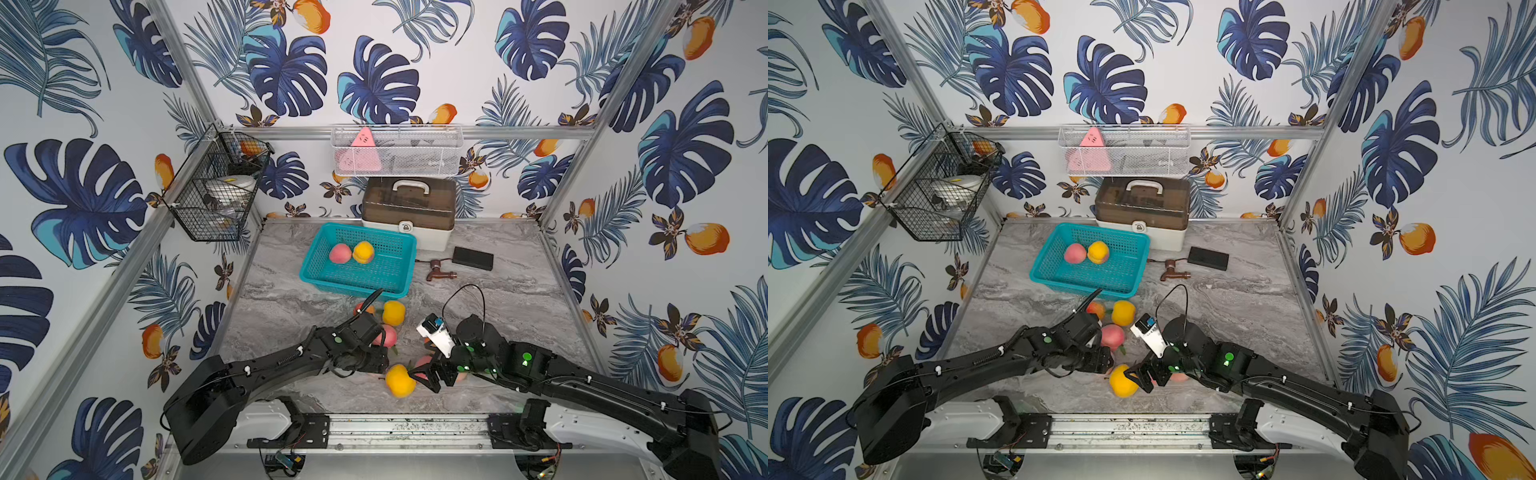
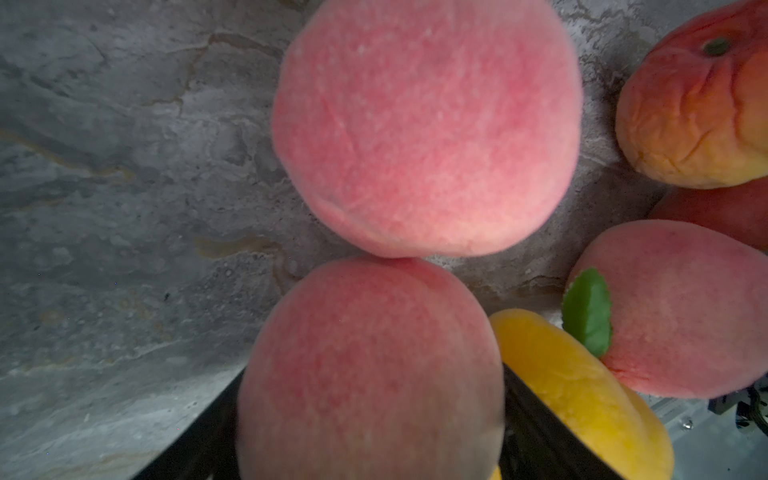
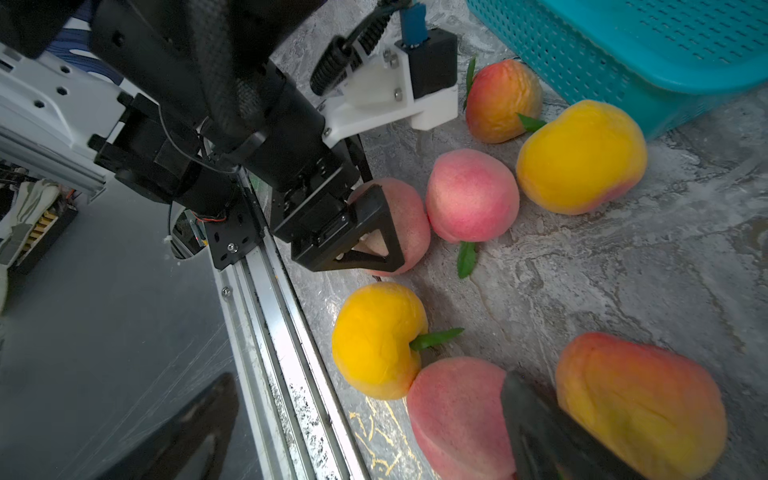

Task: Put the peaches into the basket
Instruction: Pick up the peach from the center of the board, then place the peach in the basket.

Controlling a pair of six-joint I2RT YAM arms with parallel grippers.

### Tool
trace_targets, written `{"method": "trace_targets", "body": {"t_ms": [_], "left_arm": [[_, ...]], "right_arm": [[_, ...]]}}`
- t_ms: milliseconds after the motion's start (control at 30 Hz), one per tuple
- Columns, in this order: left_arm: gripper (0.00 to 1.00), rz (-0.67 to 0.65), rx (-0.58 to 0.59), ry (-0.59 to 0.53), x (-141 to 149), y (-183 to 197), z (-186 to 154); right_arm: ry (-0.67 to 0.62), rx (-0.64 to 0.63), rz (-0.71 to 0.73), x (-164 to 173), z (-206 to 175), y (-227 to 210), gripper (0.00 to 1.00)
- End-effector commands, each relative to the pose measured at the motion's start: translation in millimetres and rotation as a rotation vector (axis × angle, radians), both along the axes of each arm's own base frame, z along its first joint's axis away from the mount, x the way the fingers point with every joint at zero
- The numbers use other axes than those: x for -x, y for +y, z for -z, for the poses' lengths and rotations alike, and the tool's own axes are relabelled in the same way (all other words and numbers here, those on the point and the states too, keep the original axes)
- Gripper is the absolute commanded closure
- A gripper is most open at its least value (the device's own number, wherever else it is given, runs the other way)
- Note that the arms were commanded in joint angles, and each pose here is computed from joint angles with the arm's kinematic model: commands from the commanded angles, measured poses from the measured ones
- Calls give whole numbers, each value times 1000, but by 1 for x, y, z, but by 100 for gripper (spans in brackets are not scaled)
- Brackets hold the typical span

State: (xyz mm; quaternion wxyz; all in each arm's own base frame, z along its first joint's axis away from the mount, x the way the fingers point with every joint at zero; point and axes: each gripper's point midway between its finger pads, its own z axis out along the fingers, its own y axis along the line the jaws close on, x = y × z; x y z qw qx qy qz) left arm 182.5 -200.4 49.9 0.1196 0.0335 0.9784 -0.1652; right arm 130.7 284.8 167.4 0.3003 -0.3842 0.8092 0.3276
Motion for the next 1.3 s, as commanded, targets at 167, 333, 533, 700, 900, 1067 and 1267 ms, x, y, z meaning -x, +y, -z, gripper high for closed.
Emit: {"method": "trace_targets", "body": {"t_ms": [167, 333, 533, 700, 900, 1067, 1267], "left_arm": [[21, -4, -26, -37, -3, 8, -19], [21, -11, -32, -57, -4, 11, -28], [22, -23, -11, -86, -5, 13, -45], [21, -21, -13, -107, -5, 16, -60], [21, -6, -10, -142, -14, 11, -81], [21, -2, -4, -176, -32, 4, -102], [21, -29, 34, -200, -68, 8, -129]], "right_arm": [[-19, -22, 15, -5, -9, 4, 0], [-37, -25, 32, -9, -14, 3, 0], [-61, -23, 33, -14, -23, 6, 0], [-63, -36, 29, -17, -31, 14, 0], [-74, -41, 65, -24, -35, 15, 0], [-87, -68, 87, -31, -47, 21, 0], [-140, -82, 82, -44, -65, 28, 0]]}}
